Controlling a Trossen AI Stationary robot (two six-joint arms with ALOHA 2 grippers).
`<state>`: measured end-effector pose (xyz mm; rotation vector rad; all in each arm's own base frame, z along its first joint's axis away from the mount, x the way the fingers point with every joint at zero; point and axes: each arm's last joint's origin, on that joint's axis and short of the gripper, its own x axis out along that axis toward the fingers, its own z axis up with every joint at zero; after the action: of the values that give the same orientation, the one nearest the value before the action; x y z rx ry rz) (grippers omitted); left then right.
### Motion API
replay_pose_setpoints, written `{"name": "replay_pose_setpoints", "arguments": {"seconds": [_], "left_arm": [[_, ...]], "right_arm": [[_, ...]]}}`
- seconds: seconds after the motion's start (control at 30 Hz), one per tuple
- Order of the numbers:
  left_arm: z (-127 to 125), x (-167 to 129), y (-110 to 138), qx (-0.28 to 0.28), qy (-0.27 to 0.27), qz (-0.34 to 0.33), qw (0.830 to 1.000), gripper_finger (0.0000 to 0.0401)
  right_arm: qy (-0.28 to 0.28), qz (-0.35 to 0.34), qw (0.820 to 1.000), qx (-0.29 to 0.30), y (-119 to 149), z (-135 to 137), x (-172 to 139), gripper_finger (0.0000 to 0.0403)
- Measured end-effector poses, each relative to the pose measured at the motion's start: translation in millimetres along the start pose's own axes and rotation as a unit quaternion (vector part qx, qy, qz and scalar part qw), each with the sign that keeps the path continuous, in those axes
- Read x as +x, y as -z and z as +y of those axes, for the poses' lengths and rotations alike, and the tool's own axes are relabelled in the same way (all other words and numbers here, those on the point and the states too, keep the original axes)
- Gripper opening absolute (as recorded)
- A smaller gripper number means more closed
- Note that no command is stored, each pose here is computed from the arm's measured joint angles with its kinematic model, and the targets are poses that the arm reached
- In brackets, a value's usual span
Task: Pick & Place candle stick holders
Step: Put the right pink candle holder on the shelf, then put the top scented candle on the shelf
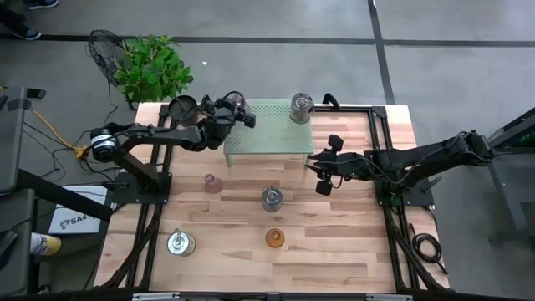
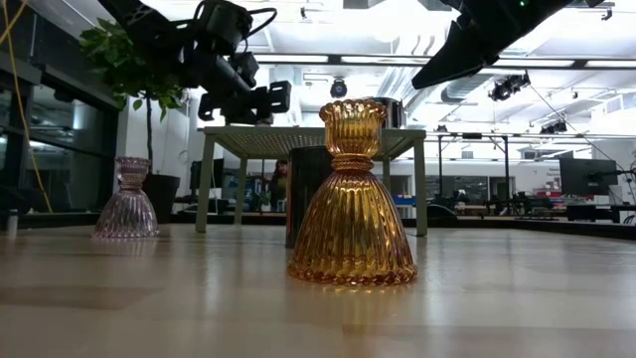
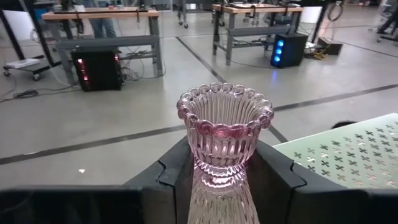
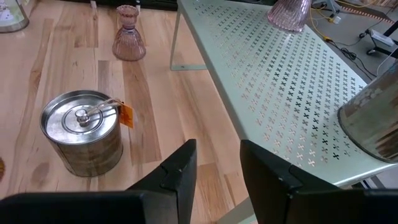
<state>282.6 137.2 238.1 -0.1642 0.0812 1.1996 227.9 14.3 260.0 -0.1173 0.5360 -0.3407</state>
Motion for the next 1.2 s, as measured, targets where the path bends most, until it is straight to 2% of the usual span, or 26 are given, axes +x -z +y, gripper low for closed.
{"name": "replay_pose_setpoints", "arguments": {"seconds": [0.17,0.43,0.6,0.83,1.2], "left_arm": [[-0.2,-0.1,0.0,0.001,0.004,0.002,1.0,0.0135],[-0.1,0.0,1.1,0.005,0.002,0.005,1.0,0.0208],[1.5,-2.8,-4.8,0.007,0.003,-0.003,1.0,0.0237],[8.6,-12.4,-15.9,0.02,0.007,0.005,1.0,0.0248],[27.2,-43.8,-37.9,0.049,0.078,0.053,0.994,0.0248]], "right_arm": [[0.0,0.0,1.0,0.0,0.0,0.0,0.0,0.0119],[-0.003,0.001,1.0,0.002,0.1,0.2,0.0,0.0119],[-0.003,0.001,1.0,0.002,0.2,0.2,0.0,0.0119],[-0.01,0.003,1.0,0.001,0.6,0.5,0.0,0.0119],[-0.023,0.014,0.999,-0.018,2.8,1.3,-0.1,0.0119]]}}
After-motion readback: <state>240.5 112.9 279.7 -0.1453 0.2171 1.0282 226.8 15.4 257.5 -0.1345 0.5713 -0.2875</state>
